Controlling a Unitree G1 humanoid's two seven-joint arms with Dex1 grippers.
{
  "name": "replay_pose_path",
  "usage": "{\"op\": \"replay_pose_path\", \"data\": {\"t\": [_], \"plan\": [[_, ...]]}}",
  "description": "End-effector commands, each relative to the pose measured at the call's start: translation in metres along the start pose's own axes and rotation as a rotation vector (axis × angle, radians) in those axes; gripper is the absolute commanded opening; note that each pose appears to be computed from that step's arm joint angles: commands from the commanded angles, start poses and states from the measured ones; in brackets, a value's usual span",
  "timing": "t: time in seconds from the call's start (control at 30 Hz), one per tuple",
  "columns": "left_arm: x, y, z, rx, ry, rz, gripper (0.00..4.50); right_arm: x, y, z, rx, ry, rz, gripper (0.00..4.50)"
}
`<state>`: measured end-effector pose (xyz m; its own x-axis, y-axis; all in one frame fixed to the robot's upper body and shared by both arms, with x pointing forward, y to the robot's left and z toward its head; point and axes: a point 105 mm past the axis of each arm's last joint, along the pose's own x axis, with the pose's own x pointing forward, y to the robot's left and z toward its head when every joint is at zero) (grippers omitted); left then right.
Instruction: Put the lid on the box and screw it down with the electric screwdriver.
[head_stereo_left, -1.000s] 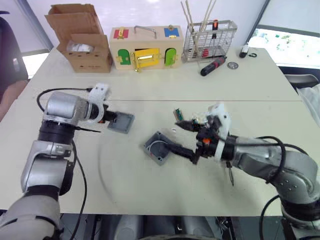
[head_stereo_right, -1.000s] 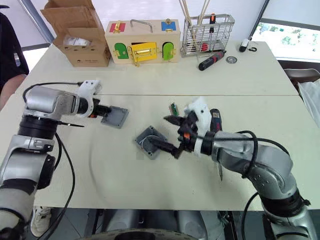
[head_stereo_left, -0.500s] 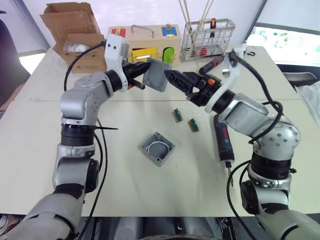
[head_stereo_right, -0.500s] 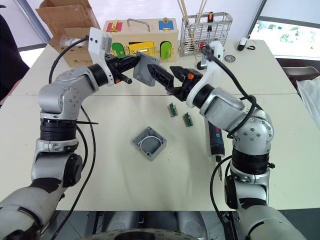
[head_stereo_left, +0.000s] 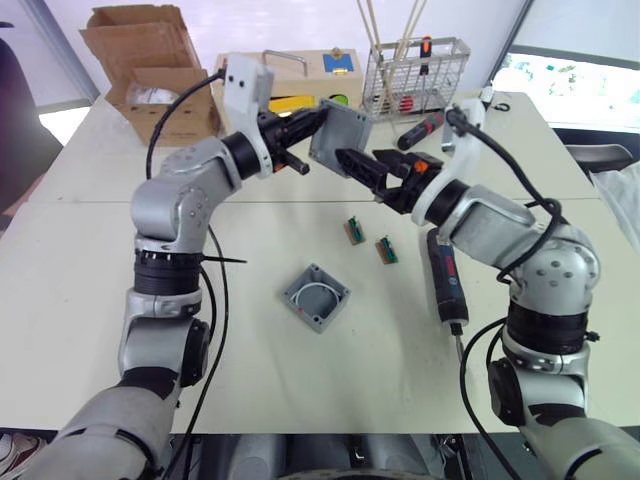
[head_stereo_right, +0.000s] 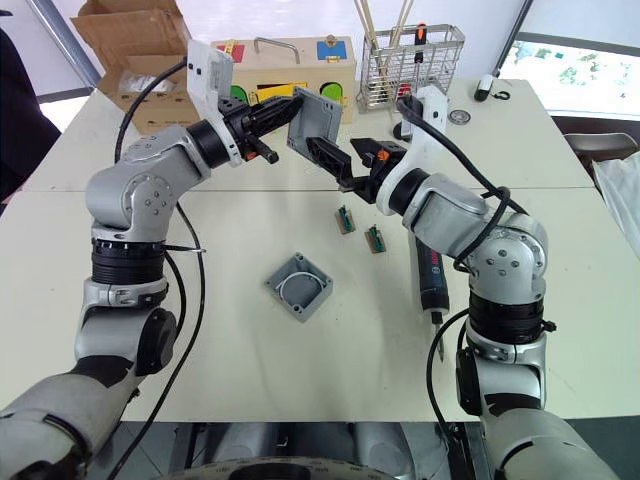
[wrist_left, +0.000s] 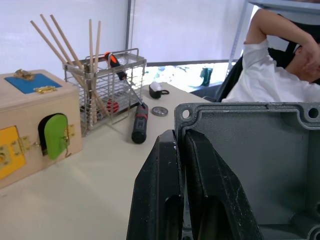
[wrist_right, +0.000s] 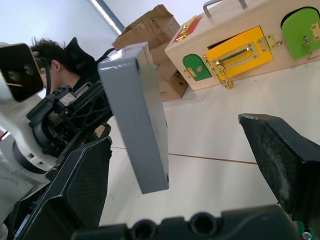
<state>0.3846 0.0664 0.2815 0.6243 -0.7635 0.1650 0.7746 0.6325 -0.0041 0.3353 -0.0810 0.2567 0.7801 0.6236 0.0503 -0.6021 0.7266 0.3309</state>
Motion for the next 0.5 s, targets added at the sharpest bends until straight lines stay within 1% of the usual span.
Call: {"op": "replay_pose_path", "data": {"t": [0.03,0.1,0.17,0.27,0.4,0.47,0.5], "plan": [[-0.001,-0.005,0.016,0.038,-0.051,-0.017,0.07,-0.002,0.006,0.018,-0.036,-0.061,0.023,4.50],[-0.002,-0.004,0.016,0.034,-0.049,-0.015,0.00,-0.002,0.007,0.020,-0.039,-0.067,0.035,3.98],[-0.003,-0.003,0.015,0.034,-0.045,-0.011,0.00,-0.002,0.011,0.022,-0.043,-0.075,0.054,3.39],[-0.004,-0.002,0.015,0.035,-0.042,-0.009,0.00,-0.003,0.015,0.023,-0.037,-0.085,0.074,2.63],[-0.004,-0.005,0.014,0.032,-0.042,-0.015,0.00,-0.003,0.018,0.021,-0.040,-0.078,0.087,1.24],[-0.005,-0.005,0.013,0.031,-0.039,-0.019,0.00,-0.003,0.018,0.020,-0.040,-0.075,0.088,0.22],[-0.006,-0.006,0.013,0.018,-0.041,-0.026,0.00,-0.003,0.018,0.020,-0.044,-0.073,0.088,0.15]]}}
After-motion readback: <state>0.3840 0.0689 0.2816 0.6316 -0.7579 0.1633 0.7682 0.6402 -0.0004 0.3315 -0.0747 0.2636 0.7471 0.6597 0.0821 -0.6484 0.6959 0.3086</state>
